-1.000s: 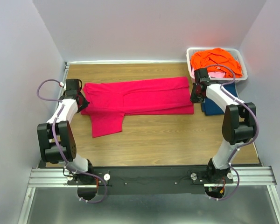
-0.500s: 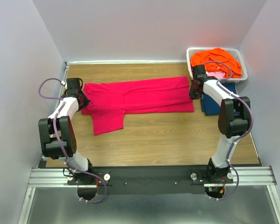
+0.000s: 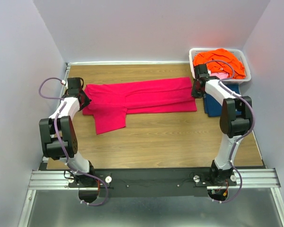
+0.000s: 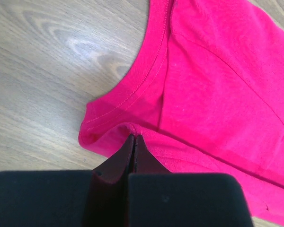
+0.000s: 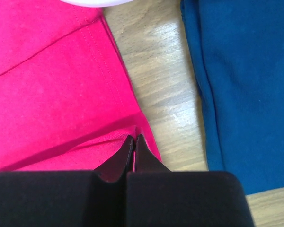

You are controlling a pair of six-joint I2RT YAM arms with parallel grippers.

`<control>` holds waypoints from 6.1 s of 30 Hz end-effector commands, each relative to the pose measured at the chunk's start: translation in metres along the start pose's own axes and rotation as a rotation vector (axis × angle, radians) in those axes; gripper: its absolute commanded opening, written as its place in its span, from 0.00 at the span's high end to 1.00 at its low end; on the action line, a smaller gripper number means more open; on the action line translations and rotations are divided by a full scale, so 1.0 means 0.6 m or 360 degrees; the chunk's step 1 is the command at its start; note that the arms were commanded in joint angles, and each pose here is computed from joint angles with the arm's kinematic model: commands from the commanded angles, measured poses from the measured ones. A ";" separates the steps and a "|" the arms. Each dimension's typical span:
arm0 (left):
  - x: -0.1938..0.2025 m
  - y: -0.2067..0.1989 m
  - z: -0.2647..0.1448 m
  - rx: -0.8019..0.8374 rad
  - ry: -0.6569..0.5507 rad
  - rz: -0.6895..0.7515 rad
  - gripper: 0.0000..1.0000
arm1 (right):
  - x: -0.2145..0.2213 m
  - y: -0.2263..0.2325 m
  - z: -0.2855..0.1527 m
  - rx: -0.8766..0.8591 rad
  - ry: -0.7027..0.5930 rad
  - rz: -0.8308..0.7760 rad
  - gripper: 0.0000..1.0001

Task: Fold and stack the t-shirts
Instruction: Fold the tshirt

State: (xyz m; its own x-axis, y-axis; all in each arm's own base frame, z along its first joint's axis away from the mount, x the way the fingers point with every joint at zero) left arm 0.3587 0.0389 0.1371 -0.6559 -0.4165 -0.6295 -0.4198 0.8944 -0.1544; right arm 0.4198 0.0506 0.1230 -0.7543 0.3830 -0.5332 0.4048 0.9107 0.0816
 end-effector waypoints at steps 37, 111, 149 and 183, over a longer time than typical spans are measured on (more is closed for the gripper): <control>0.103 -0.046 -0.150 0.0091 -0.0129 0.0280 0.34 | 0.040 -0.018 -0.148 -0.0329 -0.0180 -0.0040 0.21; -0.089 -0.246 0.066 -0.0055 -0.0319 0.0459 0.41 | 0.117 0.021 -0.092 -0.0637 0.0137 -0.0133 0.22; 0.143 0.088 0.010 -0.0226 0.0193 -0.0019 0.64 | 0.198 -0.170 0.002 -0.0279 0.0353 0.0672 0.48; 0.046 -0.173 0.025 0.0707 -0.0006 -0.0197 0.61 | 0.221 0.192 -0.180 -0.1387 0.0362 0.0028 0.44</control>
State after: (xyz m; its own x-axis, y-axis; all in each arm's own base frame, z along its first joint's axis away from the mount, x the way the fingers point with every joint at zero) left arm 0.3755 -0.0554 0.1208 -0.6405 -0.4868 -0.5939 -0.1967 0.8516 -0.4858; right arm 0.3160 0.2226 0.1630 -0.8618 0.3414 -0.3750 -0.0601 0.6655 0.7440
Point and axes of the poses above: each gripper's point midway between its finger pads, its own z axis out along the fingers, its own y axis along the line the jaws close on, x = y × z, the point moved 7 cm from there along -z, back along the fingers, and after that the axes turned 9 degrees about z, right-handed, at the moved point
